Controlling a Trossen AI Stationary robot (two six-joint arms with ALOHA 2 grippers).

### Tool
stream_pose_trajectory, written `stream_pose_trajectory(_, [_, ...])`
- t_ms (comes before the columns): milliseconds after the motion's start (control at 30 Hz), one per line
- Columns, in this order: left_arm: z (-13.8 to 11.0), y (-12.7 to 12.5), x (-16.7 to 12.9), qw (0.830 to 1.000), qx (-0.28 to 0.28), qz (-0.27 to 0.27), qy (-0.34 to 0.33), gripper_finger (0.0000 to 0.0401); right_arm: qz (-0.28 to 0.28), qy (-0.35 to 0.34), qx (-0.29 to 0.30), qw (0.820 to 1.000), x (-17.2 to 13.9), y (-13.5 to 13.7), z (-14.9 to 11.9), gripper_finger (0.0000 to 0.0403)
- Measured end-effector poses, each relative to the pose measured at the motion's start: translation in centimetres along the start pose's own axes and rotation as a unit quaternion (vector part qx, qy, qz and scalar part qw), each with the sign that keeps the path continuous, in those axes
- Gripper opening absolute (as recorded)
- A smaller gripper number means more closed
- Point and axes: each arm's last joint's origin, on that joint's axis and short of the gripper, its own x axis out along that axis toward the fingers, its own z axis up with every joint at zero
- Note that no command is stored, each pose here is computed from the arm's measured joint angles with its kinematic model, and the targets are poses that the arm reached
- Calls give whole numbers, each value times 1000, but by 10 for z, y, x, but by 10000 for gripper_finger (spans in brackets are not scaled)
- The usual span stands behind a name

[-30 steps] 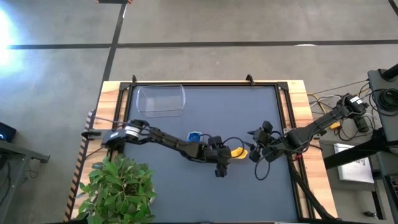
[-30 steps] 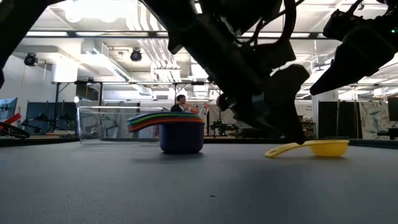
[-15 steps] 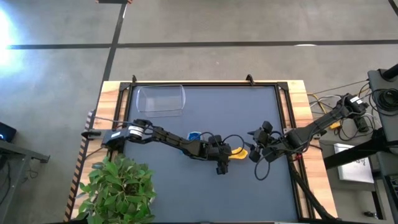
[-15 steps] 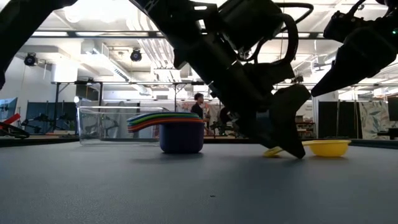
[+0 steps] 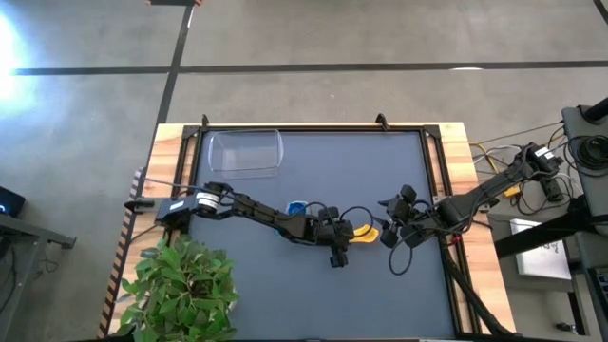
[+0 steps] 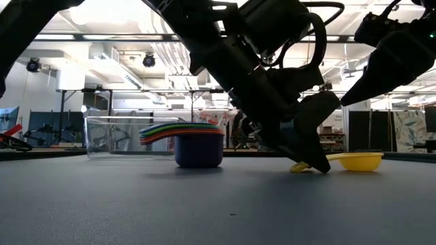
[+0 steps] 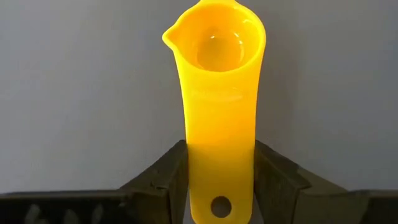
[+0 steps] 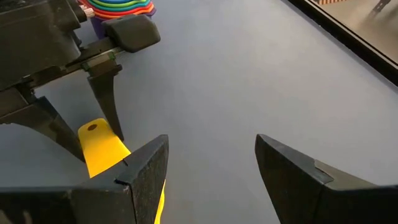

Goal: Nest measuring cups in basket
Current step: Stack the yellow measuring cup on top of the blue measuring cup

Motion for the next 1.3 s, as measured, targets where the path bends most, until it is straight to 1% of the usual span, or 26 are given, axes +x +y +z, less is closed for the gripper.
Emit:
stream_pose_trajectory(233, [2,1,-3,1000,-1,3,2,123,3,4,-1,1000,0,0,0,231])
stream_pose_trajectory(433, [16,2,-24,1000,-1,4,-7,125,18,15,1,1000,0,1,-1,231])
stream_pose_trajectory(567, [15,3,-34,1000,-6,10,23,126,24,19,1,1000,0,1,-1,231])
stream_pose_trajectory(667, [17,7,-47,998,-16,31,46,126,24,19,4,1000,0,1,-1,231])
stream_pose_trajectory(800, [16,7,-65,996,-11,68,51,126,35,25,7,999,-1,3,-2,231])
stream_pose_trajectory(900, [18,6,-83,997,-13,65,40,126,40,24,4,999,-2,4,-3,231])
stream_pose_trajectory(967, [18,9,-99,996,-22,78,25,127,43,23,5,999,-3,5,-3,231])
stream_pose_trajectory(1033, [12,13,-116,995,-37,93,19,127,46,23,7,999,-4,6,-3,231])
stream_pose_trajectory(1133, [-7,20,-140,991,-70,112,17,127,50,22,5,998,-5,7,-4,231])
stream_pose_trajectory(1233, [-26,27,-170,986,-126,114,-7,127,50,21,5,998,-5,7,-4,231])
stream_pose_trajectory(1300, [-41,31,-182,981,-160,110,-11,127,50,20,6,999,-5,7,-4,231])
